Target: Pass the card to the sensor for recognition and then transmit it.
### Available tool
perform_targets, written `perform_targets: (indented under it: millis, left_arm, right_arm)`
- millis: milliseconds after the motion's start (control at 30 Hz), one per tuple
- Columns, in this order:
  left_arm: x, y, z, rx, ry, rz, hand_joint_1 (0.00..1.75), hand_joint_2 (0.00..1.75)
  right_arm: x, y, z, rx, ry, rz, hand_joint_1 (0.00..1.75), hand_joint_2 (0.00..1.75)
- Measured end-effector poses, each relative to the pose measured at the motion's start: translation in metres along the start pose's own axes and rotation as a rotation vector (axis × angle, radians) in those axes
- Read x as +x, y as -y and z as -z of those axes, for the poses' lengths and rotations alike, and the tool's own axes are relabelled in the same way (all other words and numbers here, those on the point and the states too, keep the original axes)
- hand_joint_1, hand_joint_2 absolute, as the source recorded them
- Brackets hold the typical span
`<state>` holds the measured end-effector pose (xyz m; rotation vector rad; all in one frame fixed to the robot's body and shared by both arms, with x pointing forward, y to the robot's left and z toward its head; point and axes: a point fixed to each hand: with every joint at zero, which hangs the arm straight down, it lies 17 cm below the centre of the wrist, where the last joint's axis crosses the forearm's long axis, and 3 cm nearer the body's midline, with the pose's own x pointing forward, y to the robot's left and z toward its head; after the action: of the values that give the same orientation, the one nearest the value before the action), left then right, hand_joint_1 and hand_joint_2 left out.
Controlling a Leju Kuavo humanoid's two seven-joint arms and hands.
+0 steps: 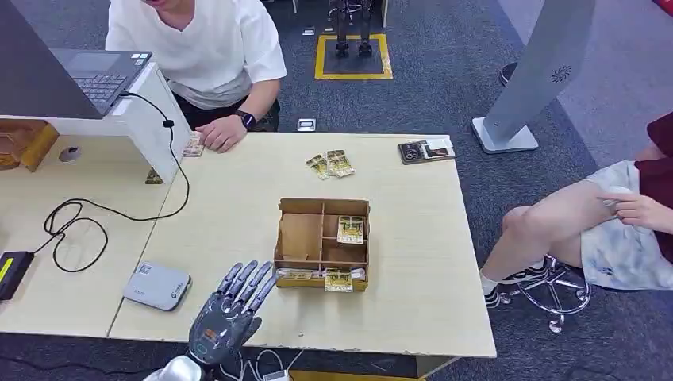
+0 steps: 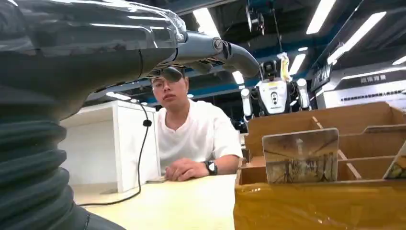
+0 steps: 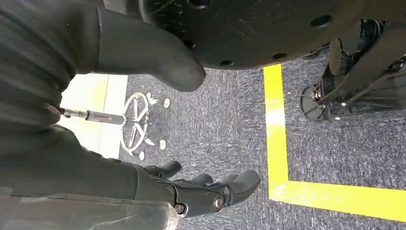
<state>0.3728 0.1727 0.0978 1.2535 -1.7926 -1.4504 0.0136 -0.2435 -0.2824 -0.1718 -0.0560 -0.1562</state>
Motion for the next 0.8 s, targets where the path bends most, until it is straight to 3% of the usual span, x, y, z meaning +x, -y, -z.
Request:
perform_targets:
  millis: [400, 800]
  left_arm:
    - [-0.003, 0.023, -0.003, -0.124, -0.048, -0.022, 0.0, 1.75]
    - [-0.004, 0.026, -0.004, -0.139, -0.064, -0.036, 0.0, 1.75]
  right_arm:
    - [-0.002, 0.0, 0.0, 0.002, -0.01, 0.005, 0.0, 1.75]
    - [-0.002, -0.001, 0.0, 0.004, -0.012, 0.008, 0.0, 1.75]
